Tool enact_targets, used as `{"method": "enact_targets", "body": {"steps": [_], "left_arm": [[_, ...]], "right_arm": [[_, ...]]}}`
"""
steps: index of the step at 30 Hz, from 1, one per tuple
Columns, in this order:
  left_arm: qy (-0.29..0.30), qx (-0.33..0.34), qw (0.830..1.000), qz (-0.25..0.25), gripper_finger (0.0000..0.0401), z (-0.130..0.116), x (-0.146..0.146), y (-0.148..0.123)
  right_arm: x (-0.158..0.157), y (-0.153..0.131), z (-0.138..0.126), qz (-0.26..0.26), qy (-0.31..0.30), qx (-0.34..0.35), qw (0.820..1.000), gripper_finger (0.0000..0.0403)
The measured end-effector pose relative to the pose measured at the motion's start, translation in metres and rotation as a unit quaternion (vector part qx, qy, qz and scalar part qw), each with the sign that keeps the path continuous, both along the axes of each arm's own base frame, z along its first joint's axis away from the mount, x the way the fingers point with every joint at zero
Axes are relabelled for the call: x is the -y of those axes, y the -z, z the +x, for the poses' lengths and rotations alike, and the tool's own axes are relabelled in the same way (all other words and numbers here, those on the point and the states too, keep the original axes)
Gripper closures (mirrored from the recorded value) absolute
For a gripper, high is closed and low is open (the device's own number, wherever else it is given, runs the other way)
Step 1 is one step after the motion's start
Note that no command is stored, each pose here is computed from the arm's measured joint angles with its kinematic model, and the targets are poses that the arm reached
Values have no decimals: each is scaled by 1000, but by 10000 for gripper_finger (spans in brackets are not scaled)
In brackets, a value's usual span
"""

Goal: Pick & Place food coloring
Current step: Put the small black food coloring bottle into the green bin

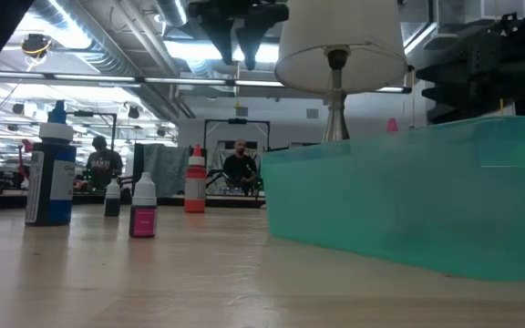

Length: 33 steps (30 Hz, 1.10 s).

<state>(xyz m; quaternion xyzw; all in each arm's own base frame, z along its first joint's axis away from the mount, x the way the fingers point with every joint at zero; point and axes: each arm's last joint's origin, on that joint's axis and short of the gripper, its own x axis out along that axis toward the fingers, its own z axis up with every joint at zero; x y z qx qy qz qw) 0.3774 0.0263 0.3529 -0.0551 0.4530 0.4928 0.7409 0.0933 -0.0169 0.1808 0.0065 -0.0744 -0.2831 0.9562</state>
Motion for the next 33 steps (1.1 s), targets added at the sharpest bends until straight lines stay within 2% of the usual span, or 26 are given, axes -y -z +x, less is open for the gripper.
{"method": "enact_targets", "body": {"steps": [6,11,14,18,27,33], "left_arm": [[2,-28,1000,1,146,-8,-29,-7],[-7,-96,995,-13,147,-13,-51,19],[-22,-108,994,-20,146,-27,-58,25],[-44,-54,997,-16,148,-51,-70,18],[-55,67,996,-13,148,-106,-90,1],[-50,104,992,-59,146,-138,-92,1]], "right_arm": [[0,0,0,0,0,0,1000,6],[0,0,0,0,0,0,1000,6],[0,0,0,0,0,0,1000,6],[0,0,0,0,0,-1,1000,6],[0,0,0,0,0,-1,1000,6],[0,0,0,0,0,-1,1000,6]]}}
